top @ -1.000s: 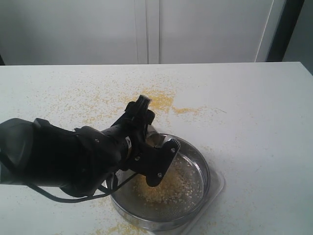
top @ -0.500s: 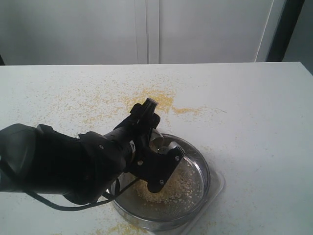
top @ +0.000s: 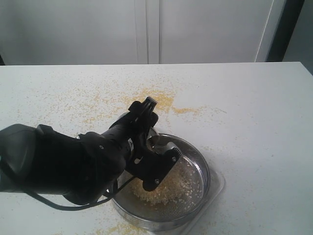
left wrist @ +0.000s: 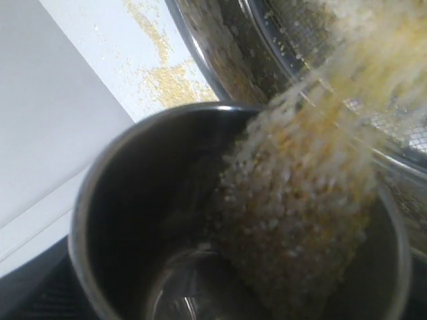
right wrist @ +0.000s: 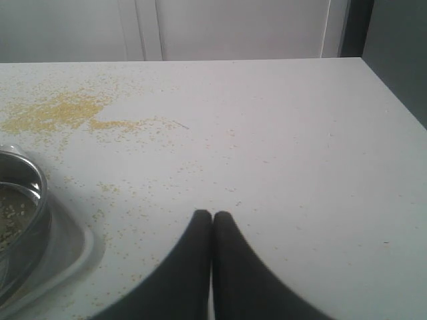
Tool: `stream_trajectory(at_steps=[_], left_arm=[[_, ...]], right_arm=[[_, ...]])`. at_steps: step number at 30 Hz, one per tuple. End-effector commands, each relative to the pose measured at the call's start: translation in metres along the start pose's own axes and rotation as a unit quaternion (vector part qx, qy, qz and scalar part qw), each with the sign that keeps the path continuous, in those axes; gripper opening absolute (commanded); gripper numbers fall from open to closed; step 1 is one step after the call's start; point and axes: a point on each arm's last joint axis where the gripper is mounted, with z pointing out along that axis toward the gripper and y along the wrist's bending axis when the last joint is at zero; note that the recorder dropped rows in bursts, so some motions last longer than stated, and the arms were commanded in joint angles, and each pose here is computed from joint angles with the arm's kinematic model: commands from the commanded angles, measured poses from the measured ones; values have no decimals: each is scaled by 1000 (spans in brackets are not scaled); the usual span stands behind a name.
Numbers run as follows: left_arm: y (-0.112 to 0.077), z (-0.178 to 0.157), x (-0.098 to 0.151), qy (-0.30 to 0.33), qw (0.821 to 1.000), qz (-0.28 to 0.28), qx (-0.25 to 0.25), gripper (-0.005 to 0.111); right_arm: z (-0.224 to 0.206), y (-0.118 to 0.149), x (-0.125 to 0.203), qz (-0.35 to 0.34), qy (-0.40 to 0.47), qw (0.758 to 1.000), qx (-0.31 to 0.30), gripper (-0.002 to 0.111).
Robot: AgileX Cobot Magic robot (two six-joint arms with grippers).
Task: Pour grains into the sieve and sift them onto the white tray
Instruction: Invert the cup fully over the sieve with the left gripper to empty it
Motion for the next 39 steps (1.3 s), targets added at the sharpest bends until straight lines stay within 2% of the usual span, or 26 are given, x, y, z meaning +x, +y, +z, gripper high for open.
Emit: stream_trajectory(at_steps=[1,9,15,27,35,39], left_arm=[[4,-3,2,25,1000,8,-14,0],[5,-8,-4,23,999,23,-21,0],[6,-9,-4,33,996,86,-22,0],[-4,-5,-17,60,992,114,-15,0],[-4,-5,-9,112,987,115,-17,0],[-3,-9,-13,115,986,119,-23,0]], right_arm=[[0,0,0,-1,-7,1000,-4,0],[0,0,0,-1,-7,1000,-4,0],[0,0,0,-1,-7,1000,-4,0],[0,0,0,-1,-7,1000,-4,0],[0,0,0,-1,-7,1000,-4,0],[0,0,0,-1,-7,1000,-4,0]])
